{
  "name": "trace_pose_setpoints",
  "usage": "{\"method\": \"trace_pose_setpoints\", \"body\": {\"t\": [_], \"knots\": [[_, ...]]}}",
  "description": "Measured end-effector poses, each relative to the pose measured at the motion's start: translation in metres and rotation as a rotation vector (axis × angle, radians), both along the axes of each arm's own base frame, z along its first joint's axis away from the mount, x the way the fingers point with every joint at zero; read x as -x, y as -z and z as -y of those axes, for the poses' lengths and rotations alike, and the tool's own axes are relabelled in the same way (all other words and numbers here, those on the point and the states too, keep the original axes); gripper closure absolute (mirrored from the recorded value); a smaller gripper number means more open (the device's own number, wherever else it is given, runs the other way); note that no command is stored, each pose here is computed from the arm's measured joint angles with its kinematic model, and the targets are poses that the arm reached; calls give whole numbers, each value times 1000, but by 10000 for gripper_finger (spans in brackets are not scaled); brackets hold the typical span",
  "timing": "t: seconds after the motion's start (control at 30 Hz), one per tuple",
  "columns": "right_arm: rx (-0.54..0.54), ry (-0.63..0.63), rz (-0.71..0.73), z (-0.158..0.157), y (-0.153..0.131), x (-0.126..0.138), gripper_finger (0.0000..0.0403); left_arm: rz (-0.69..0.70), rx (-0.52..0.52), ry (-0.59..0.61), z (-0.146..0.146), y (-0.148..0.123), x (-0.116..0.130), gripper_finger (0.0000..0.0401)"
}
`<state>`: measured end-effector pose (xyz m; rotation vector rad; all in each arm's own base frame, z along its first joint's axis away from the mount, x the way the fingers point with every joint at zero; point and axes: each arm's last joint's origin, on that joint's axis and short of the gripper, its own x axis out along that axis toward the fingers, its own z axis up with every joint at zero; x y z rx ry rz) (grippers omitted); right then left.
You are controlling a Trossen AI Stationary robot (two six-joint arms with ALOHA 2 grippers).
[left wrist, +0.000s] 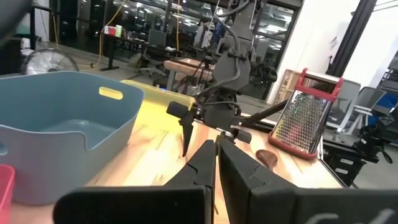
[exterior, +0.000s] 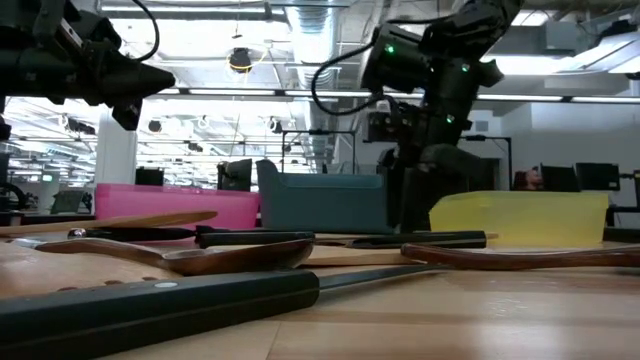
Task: Pick & Place Kitchen Items
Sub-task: Put the slotted wooden spatula into the yellow bin
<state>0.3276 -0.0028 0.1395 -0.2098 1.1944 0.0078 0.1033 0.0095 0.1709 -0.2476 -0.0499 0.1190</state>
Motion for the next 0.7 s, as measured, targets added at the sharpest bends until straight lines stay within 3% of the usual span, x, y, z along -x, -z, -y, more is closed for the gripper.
{"method": "trace_pose_setpoints", "body": {"t": [0.7], "knots": [[-37,-3,-25,10,16,13,144,7,-1,0,0,-1,0,398]]}}
